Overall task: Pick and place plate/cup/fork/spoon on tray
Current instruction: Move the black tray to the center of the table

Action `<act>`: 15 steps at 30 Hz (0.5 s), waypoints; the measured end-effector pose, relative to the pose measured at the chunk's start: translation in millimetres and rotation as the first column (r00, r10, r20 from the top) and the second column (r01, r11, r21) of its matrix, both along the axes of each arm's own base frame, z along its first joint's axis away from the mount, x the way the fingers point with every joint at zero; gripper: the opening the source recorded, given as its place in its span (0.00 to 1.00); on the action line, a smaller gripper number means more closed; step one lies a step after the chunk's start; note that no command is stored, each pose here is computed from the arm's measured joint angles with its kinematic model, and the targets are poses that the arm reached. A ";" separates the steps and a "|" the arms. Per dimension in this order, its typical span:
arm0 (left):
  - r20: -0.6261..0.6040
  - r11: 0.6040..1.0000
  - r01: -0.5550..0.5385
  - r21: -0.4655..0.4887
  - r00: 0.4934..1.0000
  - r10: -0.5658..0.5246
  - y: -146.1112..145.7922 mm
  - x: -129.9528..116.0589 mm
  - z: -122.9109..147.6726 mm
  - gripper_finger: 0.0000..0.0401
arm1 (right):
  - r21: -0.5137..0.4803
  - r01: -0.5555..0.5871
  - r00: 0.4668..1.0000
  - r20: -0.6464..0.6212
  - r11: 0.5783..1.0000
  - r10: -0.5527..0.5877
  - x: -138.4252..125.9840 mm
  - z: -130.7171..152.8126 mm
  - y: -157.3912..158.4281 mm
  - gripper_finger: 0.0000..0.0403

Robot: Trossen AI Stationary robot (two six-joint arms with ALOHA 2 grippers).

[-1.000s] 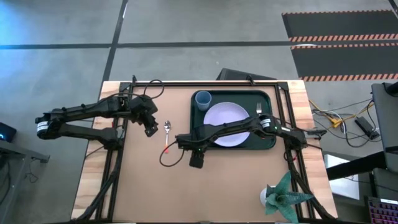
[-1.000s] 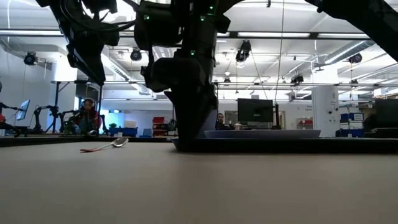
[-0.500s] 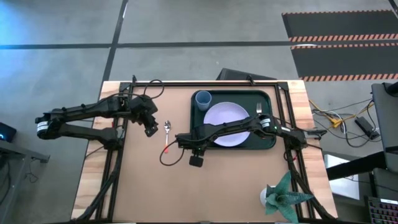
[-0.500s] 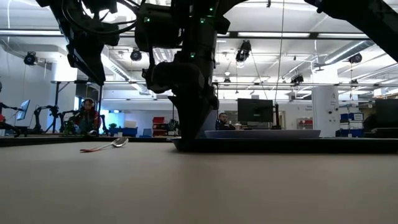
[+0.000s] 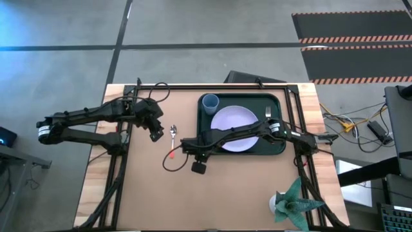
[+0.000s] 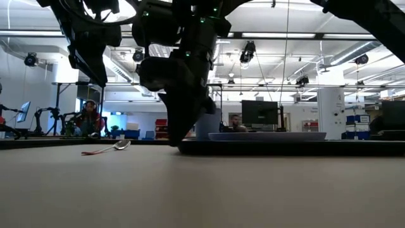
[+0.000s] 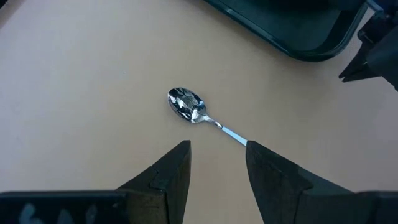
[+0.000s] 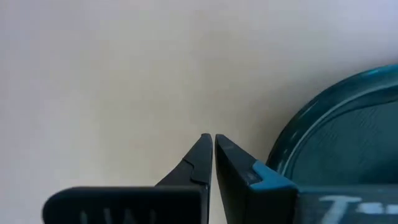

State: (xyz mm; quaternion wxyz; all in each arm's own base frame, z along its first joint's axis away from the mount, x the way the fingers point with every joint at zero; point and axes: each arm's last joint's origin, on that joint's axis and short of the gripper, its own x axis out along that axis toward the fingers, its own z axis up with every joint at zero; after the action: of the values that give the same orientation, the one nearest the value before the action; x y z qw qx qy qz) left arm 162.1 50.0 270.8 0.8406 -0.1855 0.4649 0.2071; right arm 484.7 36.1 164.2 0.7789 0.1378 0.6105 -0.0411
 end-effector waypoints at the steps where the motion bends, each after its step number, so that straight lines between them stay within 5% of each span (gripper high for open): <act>1: 0.000 1.000 0.000 0.000 1.000 0.000 0.0 0.0 0.0 0.34 | -0.001 0.001 1.000 -0.005 1.000 -0.001 -0.6 -0.9 -0.1 0.02; 15: 0.000 1.000 0.000 0.000 1.000 0.000 0.0 0.0 0.0 0.34 | -0.037 0.021 0.997 -0.079 0.999 -0.024 -8.6 -11.6 -5.9 0.06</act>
State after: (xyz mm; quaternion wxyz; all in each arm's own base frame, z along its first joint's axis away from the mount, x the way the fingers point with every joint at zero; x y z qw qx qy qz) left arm 162.1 50.0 270.7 0.8405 -0.1854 0.4649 0.2073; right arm 476.1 30.2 152.5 0.7559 0.1290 0.6384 -0.0664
